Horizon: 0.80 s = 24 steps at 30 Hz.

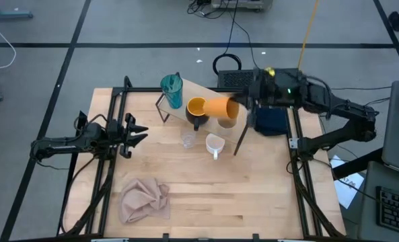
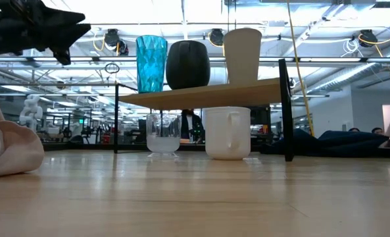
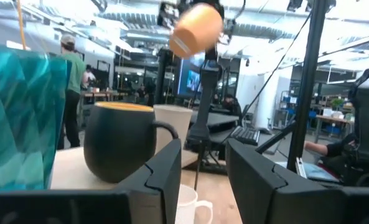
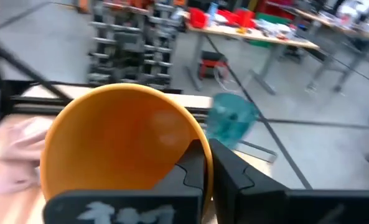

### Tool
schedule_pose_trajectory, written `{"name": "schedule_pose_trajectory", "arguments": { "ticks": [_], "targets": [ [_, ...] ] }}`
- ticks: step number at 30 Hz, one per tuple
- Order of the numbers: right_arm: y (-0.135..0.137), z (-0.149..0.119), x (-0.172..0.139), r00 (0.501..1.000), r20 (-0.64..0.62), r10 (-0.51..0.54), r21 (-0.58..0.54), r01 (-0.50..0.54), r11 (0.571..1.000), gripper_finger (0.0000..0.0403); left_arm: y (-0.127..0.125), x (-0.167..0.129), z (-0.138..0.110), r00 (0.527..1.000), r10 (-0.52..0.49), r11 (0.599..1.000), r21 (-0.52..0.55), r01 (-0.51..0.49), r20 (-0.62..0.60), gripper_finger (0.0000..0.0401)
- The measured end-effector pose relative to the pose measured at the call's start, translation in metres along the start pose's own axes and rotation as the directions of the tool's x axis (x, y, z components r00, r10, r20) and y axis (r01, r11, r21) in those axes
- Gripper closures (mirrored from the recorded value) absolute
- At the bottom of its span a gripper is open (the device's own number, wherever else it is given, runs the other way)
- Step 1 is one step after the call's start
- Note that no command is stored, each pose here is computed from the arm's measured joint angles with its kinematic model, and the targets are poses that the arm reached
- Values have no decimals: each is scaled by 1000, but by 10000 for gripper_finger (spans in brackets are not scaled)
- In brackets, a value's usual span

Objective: Stack small to large cups/mugs on shelf
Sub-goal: Put the yellow cup on the shelf

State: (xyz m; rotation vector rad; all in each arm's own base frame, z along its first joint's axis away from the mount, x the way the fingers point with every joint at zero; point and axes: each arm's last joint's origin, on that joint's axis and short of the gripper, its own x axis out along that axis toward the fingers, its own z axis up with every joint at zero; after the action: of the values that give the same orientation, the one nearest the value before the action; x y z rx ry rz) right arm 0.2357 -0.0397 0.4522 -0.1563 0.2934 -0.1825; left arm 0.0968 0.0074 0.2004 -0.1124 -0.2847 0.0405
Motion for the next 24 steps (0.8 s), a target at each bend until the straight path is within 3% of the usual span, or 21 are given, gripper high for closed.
{"name": "schedule_pose_trajectory", "arguments": {
  "ticks": [4,11,19,24],
  "targets": [
    [-25,16,8,996,-49,-68,30,70,997,403,0,0,-4,999,5,1000,-13,-5,-38,277],
    [-66,37,31,996,-58,-64,70,68,995,403,1,0,-6,998,8,1000,-13,-9,-66,277],
    [-115,33,62,982,-139,-127,113,143,983,403,1,-1,-12,993,15,1000,-13,-17,-120,277],
    [-144,29,75,984,-123,-126,142,143,979,403,2,-1,-14,990,18,1000,-14,-20,-142,277]
  ]
}}
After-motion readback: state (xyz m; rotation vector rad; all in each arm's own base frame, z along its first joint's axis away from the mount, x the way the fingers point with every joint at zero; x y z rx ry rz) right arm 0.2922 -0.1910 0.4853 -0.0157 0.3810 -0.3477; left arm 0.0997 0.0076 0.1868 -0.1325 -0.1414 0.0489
